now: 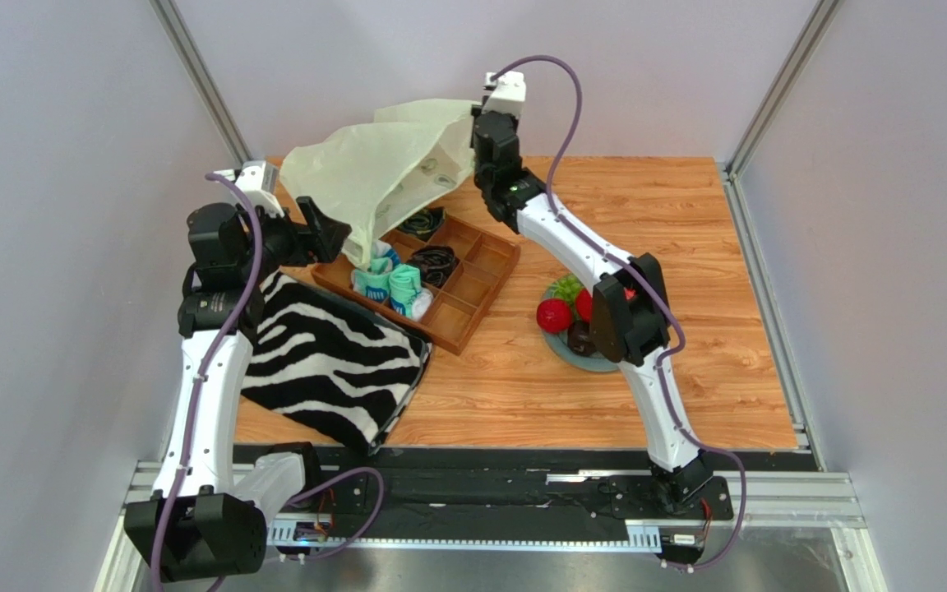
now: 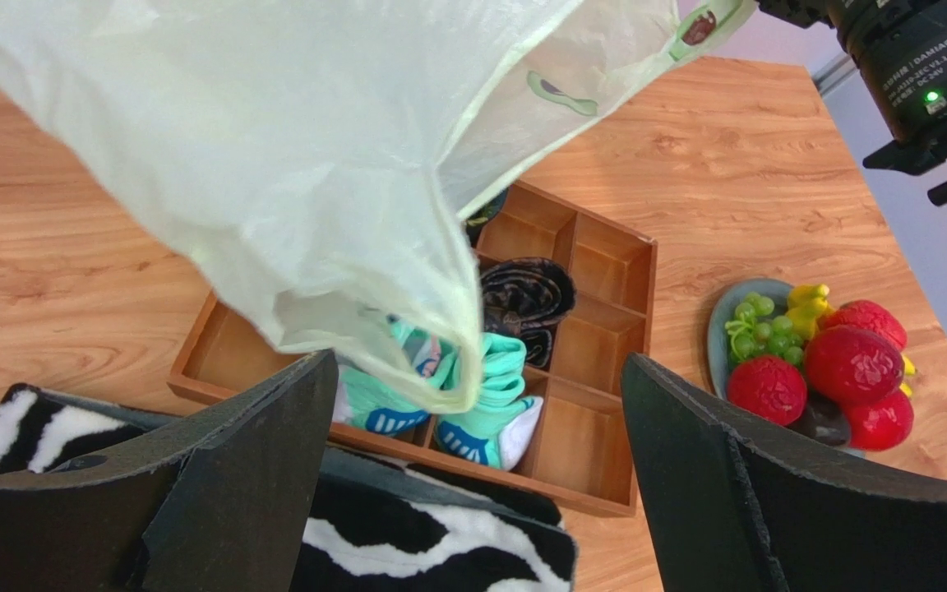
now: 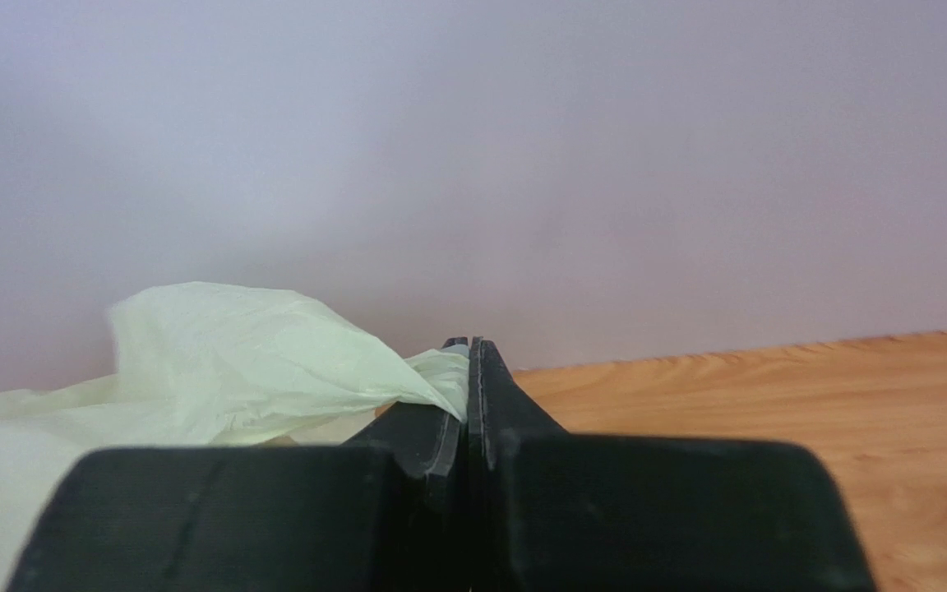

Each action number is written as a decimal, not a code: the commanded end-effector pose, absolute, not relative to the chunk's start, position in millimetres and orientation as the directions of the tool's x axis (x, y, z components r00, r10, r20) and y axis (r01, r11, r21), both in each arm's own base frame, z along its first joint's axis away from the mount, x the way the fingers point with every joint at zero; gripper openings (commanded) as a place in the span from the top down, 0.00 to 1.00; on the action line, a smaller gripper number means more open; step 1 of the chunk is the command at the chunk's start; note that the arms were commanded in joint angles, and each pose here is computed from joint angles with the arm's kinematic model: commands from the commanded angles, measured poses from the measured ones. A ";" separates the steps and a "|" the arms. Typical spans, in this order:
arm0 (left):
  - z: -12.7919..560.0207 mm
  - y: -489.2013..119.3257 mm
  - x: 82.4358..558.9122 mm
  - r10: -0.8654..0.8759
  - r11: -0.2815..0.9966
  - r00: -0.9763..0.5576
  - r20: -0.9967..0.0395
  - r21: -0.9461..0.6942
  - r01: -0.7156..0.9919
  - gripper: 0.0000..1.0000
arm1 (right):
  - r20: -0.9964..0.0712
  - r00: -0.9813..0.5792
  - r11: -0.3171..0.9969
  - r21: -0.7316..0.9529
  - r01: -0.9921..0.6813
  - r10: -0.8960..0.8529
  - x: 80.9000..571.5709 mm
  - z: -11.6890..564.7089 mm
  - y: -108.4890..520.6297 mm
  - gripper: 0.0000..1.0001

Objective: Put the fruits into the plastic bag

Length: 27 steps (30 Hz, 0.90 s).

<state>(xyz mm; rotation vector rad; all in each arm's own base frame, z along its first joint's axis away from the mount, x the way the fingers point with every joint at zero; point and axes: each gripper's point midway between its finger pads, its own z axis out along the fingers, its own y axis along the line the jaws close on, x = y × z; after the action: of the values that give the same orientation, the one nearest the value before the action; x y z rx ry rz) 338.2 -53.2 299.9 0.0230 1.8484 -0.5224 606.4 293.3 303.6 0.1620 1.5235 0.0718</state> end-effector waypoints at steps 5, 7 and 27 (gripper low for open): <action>306.8 -65.9 340.8 -0.235 0.867 -0.339 -0.911 -0.355 0.351 0.07 | -0.990 0.015 0.972 0.140 0.190 0.140 573.3 318.2 202.5 1.00; 303.3 -68.5 342.2 -0.244 0.856 -0.356 -0.902 -0.373 0.358 0.07 | -0.995 -0.015 0.971 0.096 0.219 0.102 562.8 310.5 190.8 1.00; 334.5 -197.6 330.3 0.059 0.757 -0.295 -0.954 -0.150 0.636 0.09 | -0.956 -0.292 0.954 -0.068 0.292 0.021 462.6 287.9 84.6 1.00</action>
<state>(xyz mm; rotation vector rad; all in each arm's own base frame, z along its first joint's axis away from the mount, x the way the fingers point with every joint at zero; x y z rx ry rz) 317.4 -186.9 296.3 0.4715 1.8912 -0.7270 484.8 90.6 268.9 0.2322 1.8405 -0.3208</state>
